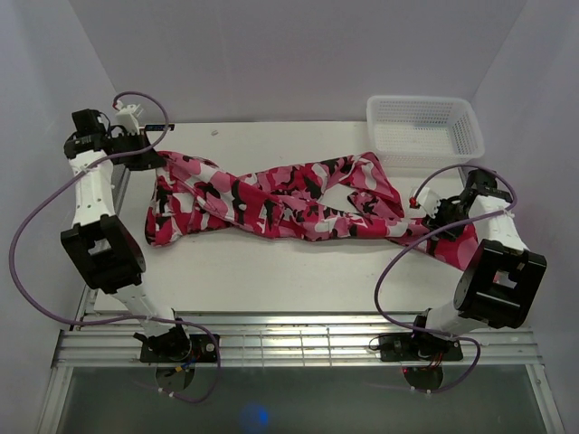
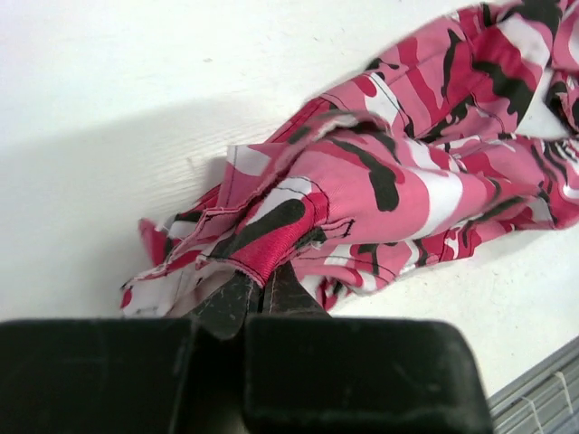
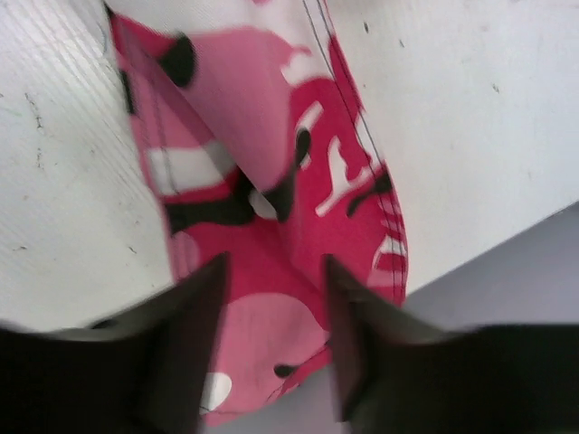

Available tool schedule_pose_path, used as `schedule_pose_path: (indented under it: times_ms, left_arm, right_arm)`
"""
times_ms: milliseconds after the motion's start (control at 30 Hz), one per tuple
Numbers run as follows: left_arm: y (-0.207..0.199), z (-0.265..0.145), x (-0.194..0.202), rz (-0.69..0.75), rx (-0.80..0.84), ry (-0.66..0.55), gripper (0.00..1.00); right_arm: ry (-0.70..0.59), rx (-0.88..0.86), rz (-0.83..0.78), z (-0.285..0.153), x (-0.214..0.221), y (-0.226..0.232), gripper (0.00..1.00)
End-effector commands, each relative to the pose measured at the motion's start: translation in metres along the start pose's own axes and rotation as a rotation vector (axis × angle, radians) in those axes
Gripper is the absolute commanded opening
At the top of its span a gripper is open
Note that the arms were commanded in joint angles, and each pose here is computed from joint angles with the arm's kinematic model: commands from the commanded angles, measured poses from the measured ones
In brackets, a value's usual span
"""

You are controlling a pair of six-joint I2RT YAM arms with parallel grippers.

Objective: Fold and stack the trousers
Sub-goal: Flatten the trousers out

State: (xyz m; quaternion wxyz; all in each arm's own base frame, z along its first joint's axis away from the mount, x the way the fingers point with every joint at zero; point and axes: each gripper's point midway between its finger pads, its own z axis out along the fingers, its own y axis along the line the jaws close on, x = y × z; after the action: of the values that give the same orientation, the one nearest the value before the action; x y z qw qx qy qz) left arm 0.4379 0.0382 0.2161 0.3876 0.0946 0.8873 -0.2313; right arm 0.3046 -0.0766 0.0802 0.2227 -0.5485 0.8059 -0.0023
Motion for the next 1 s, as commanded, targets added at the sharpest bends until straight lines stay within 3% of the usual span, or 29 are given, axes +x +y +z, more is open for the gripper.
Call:
schedule_pose_path:
  times_ms: [0, 33, 67, 233, 567, 667, 700, 800, 967]
  left_arm:
    - [-0.004, -0.049, -0.036, 0.063, -0.060, -0.115, 0.00]
    - [-0.001, -0.051, -0.036, 0.071, -0.073, -0.113, 0.00]
    - [0.002, -0.055, -0.037, 0.075, -0.086, -0.115, 0.00]
    - [-0.014, -0.070, -0.046, 0.112, -0.040, -0.166, 0.00]
    - [-0.037, -0.085, -0.058, 0.206, -0.004, -0.245, 0.00]
    - [-0.037, -0.091, -0.061, 0.214, -0.032, -0.257, 0.00]
    - [-0.038, -0.095, -0.065, 0.224, -0.044, -0.269, 0.00]
    - [-0.038, -0.105, -0.075, 0.226, -0.094, -0.303, 0.00]
    - [-0.028, -0.118, -0.086, 0.189, -0.205, -0.346, 0.00]
  right_arm:
    - [0.008, 0.061, -0.017, -0.015, 0.000, -0.014, 0.60]
    - [0.008, 0.059, -0.027, -0.015, 0.001, -0.012, 0.83]
    - [0.009, 0.054, -0.056, -0.013, 0.002, -0.009, 0.91]
    - [-0.012, 0.000, -0.068, 0.012, 0.009, 0.019, 0.90]
    - [-0.014, -0.008, -0.024, 0.059, 0.025, 0.027, 0.92]
    - [-0.005, -0.028, -0.006, 0.064, 0.027, 0.027, 0.58]
    - [0.005, -0.018, -0.006, 0.063, 0.027, 0.022, 0.37]
    - [-0.004, 0.022, 0.010, 0.051, 0.026, 0.008, 0.08]
    - [-0.068, 0.050, 0.016, 0.013, 0.008, -0.008, 0.08]
